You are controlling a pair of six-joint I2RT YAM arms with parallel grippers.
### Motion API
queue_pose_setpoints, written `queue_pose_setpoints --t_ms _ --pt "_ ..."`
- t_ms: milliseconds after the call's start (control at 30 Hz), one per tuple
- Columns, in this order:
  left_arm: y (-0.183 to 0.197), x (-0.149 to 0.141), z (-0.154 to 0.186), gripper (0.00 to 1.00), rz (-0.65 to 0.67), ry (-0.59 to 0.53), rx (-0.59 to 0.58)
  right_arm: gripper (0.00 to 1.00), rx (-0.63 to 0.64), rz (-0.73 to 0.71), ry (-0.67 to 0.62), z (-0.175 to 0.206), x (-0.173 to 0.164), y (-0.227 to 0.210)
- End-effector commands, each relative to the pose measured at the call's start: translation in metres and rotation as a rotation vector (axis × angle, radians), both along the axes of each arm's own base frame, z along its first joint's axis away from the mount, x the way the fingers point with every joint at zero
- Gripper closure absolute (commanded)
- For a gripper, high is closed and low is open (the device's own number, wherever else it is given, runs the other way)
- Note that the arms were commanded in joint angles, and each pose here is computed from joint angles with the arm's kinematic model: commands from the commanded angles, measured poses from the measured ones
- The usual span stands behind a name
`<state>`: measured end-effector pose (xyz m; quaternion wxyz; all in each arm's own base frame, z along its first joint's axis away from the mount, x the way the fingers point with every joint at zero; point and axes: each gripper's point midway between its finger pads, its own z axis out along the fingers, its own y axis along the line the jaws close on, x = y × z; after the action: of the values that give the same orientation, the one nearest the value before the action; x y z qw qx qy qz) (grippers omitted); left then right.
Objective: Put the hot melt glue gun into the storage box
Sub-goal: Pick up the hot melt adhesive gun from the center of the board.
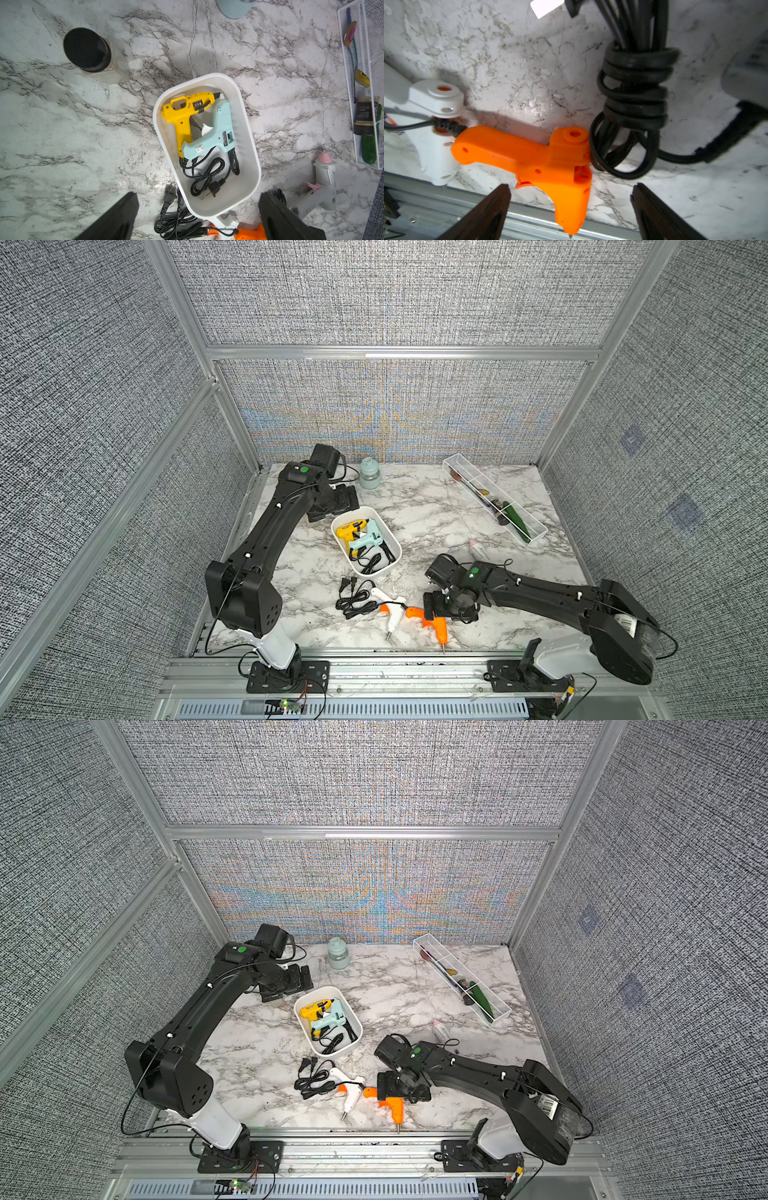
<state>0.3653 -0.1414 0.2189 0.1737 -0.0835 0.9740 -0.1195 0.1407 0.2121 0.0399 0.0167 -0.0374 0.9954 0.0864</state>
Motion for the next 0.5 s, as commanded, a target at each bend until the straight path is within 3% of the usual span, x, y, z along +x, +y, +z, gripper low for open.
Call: queue_pose_setpoints --t_ms 0,300,367,467 --pt "0.003 0.0 0.002 0.05 -0.003 -0.005 0.013 0.05 -0.071 0.082 0.014 -0.008 -0.01 -0.008" --pt "0.004 -0.001 0.001 0.05 -0.008 0.001 0.018 0.14 -0.159 0.198 0.051 -0.032 -0.032 -0.003" --pt "0.003 0.0 0.0 0.05 -0.011 0.002 0.019 0.22 -0.18 0.199 0.045 -0.037 -0.029 -0.006" --pt "0.004 0.0 0.001 0.05 -0.009 -0.002 0.021 0.43 -0.216 0.208 0.033 -0.041 -0.024 -0.007"
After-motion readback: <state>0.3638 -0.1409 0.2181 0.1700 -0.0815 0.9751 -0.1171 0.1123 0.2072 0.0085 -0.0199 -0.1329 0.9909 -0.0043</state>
